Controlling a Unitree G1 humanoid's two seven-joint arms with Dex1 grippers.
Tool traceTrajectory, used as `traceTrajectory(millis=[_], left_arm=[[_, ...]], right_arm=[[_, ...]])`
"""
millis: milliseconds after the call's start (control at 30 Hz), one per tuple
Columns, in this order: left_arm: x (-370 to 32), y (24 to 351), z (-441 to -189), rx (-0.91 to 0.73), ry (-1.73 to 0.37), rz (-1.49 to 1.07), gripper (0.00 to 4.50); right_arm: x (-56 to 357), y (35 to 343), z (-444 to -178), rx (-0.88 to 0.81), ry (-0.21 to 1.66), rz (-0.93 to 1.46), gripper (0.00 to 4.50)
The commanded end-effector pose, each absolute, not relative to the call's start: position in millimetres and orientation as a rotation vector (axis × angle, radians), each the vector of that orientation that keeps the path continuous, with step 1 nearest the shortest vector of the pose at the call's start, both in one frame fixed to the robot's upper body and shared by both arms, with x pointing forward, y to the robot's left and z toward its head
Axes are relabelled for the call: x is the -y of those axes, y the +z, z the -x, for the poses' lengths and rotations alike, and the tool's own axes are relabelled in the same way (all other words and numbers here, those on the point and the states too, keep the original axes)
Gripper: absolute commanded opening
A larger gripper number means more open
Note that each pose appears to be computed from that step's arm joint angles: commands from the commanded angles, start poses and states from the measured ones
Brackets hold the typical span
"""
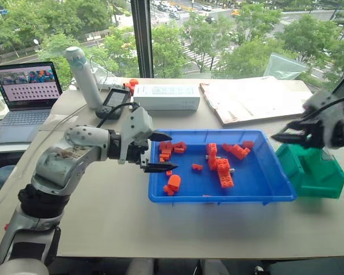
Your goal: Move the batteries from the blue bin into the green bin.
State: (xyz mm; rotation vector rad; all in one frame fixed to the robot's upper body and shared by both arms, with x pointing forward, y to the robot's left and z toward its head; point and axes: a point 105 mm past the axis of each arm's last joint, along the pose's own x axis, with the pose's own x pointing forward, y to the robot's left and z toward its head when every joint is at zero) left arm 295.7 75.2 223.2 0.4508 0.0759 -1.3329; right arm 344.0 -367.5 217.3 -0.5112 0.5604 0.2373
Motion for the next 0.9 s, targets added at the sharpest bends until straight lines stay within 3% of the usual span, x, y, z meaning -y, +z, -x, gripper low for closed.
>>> traceTrajectory(millis=[33,133,167,300,500,700,900], left_arm=[[-77,235,-290,-0.02,-1.334,-0.445,4.5],[-79,234,-288,-0.025,-1.322,-0.437,4.5],[-80,233,-288,-0.026,-1.319,-0.436,4.5],[-82,232,-288,-0.032,-1.294,-0.424,4.5],[-82,231,-287,-0.035,-1.285,-0.423,4.5],[-84,232,-288,-0.041,-1.275,-0.43,4.5],[-87,233,-290,-0.044,-1.264,-0.44,4.5]], right_arm=[[373,234,-347,-0.529,0.196,0.586,3.52],[347,254,-356,-0.437,0.27,0.571,4.39],[337,260,-358,-0.405,0.303,0.559,4.46],[259,257,-354,-0.385,0.607,0.519,4.46],[186,212,-336,-0.455,0.872,0.533,4.46],[156,186,-336,-0.479,0.902,0.488,4.46],[162,167,-344,-0.516,0.847,0.507,4.46]])
